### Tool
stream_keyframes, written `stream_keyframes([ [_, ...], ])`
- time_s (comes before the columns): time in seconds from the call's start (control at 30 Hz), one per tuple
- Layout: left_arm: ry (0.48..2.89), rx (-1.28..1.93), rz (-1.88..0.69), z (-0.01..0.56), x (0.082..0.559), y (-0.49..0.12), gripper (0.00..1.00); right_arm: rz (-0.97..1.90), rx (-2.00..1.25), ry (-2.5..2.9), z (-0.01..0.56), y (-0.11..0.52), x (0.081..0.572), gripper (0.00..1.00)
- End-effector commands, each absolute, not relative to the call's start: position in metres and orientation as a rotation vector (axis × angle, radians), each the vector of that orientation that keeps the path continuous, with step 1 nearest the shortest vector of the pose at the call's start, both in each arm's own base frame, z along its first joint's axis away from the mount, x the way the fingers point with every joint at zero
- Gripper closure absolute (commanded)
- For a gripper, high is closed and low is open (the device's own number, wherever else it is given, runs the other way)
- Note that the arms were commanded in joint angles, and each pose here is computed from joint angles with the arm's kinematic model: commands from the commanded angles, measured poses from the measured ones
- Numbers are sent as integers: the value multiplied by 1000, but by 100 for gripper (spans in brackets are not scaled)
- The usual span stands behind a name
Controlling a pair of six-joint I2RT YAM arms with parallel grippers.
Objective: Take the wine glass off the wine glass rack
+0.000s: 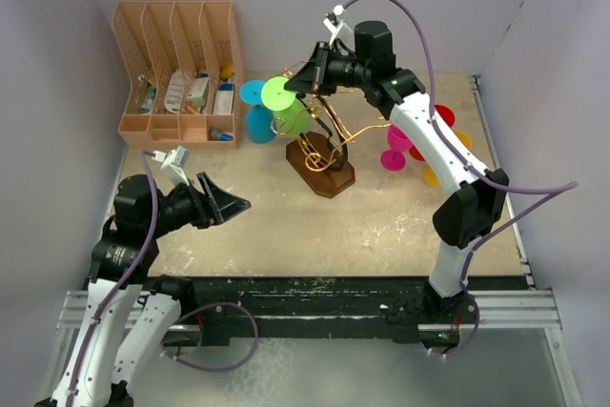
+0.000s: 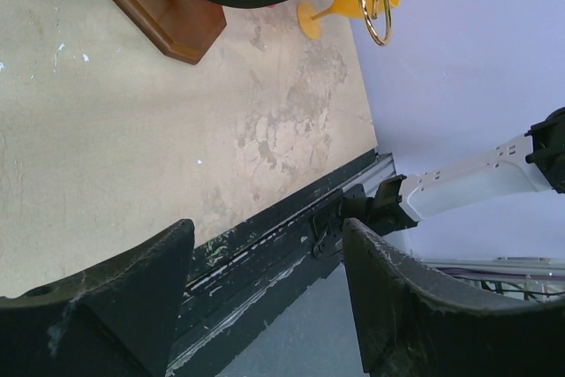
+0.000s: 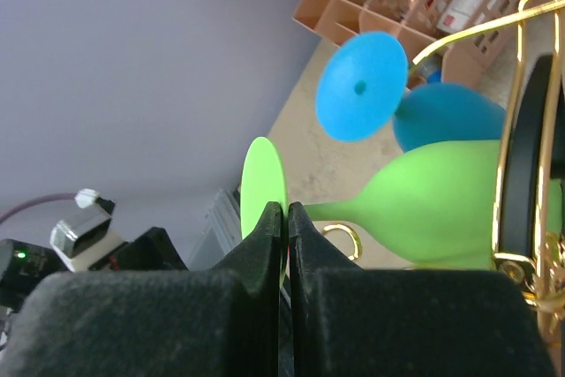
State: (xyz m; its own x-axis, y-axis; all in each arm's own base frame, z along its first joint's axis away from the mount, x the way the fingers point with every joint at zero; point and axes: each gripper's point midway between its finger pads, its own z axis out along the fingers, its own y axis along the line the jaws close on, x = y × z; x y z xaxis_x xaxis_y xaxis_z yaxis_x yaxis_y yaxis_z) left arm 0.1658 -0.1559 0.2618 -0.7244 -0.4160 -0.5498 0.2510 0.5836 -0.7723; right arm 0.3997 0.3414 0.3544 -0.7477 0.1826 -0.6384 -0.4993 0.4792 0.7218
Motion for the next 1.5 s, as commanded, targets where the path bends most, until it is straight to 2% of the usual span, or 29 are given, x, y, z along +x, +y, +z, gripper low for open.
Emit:
stream_keyframes([
  [0.0,2017,-99,-1163,281,171,-156,29,1413,-283,1812,416,345,406,100],
  [0.37,2015,-98,-1158,283,173,-156,29,1442,-284,1706,470,336,389,100],
  [0.77,2003,-110,-1183,289,177,-159,29,1444,-346,1574,532,315,341,100],
  [0.97,1991,-119,-1210,294,178,-161,29,1406,-517,1502,545,312,308,100],
  [1.03,1980,-121,-1224,297,178,-162,29,1312,-605,1495,540,316,294,100],
  [1.17,1959,-123,-1275,306,177,-166,29,947,-675,1512,511,317,285,100],
  [1.27,1939,-131,-1336,317,173,-170,30,731,-724,1413,501,312,257,100],
  [1.47,1891,-166,-1418,351,158,-172,31,459,-702,1324,483,283,225,100],
])
